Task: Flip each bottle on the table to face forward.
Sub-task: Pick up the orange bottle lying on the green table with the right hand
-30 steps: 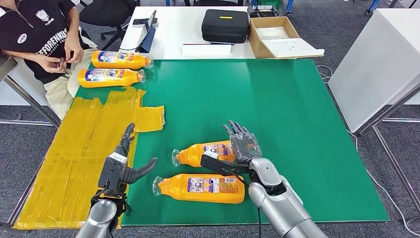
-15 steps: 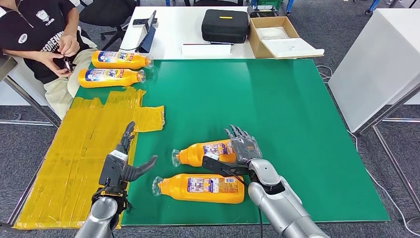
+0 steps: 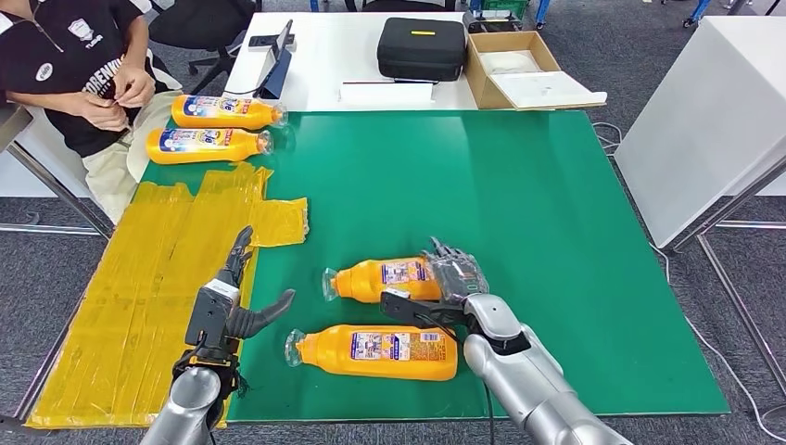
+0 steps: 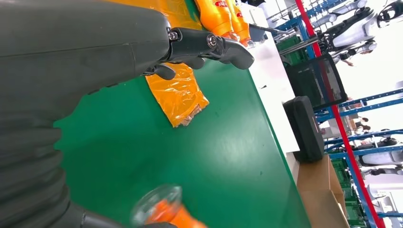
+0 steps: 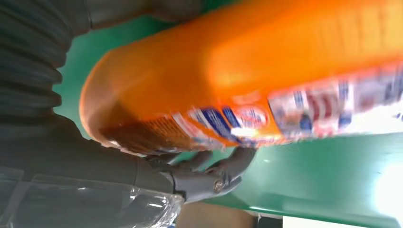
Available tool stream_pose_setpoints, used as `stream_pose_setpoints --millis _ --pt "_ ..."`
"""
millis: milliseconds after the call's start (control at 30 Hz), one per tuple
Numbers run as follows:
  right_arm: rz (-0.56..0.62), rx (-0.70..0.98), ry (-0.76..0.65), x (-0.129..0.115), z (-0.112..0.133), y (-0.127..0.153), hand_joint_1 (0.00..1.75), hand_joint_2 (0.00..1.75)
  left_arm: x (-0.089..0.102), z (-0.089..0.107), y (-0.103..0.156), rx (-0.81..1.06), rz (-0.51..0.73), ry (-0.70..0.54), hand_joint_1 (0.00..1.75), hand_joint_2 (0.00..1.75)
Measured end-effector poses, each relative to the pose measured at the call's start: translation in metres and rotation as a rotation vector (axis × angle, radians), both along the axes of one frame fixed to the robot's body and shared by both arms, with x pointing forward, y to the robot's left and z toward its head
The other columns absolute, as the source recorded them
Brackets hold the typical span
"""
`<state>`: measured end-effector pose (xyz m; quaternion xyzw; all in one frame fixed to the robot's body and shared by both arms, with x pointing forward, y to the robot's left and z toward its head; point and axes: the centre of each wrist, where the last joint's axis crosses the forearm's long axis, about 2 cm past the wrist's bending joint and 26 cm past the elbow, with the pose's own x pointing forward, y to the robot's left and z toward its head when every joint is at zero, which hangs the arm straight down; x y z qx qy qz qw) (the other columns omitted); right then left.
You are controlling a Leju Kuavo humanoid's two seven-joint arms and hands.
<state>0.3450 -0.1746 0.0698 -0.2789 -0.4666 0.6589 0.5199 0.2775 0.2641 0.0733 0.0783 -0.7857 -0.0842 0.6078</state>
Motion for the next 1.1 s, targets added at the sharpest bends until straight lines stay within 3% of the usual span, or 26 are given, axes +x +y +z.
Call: stream_pose_setpoints --millis 67,233,600,800,900,1100 --pt "-0.002 -0.01 0.003 0.002 0.0 0.0 1.31 1.75 0.0 0.0 0.0 -0.001 0.0 0.002 0.0 1.75" --pt "0.0 -0.048 0.013 0.007 -0.001 -0.001 1.65 1.75 0.0 0.0 -0.001 -0.005 0.001 0.006 0.0 1.75" --pt "0.01 -0.071 0.025 0.016 0.003 0.001 1.75 1.75 0.001 0.001 -0.002 -0.018 0.004 0.007 0.0 1.75" --pt "-0.014 0.003 -0.099 0.011 0.002 0.006 1.75 1.75 -0.001 -0.001 -0.002 -0.024 0.01 0.012 0.0 1.75" --pt "-0.021 0.107 -0.163 0.007 0.004 0.01 1.75 1.75 -0.003 -0.002 -0.002 -0.023 0.01 0.015 0.0 1.75" --pt "-0.058 0.55 -0.402 -0.007 0.018 0.021 1.75 1.75 -0.007 -0.001 -0.004 -0.016 -0.016 -0.003 0.0 1.75"
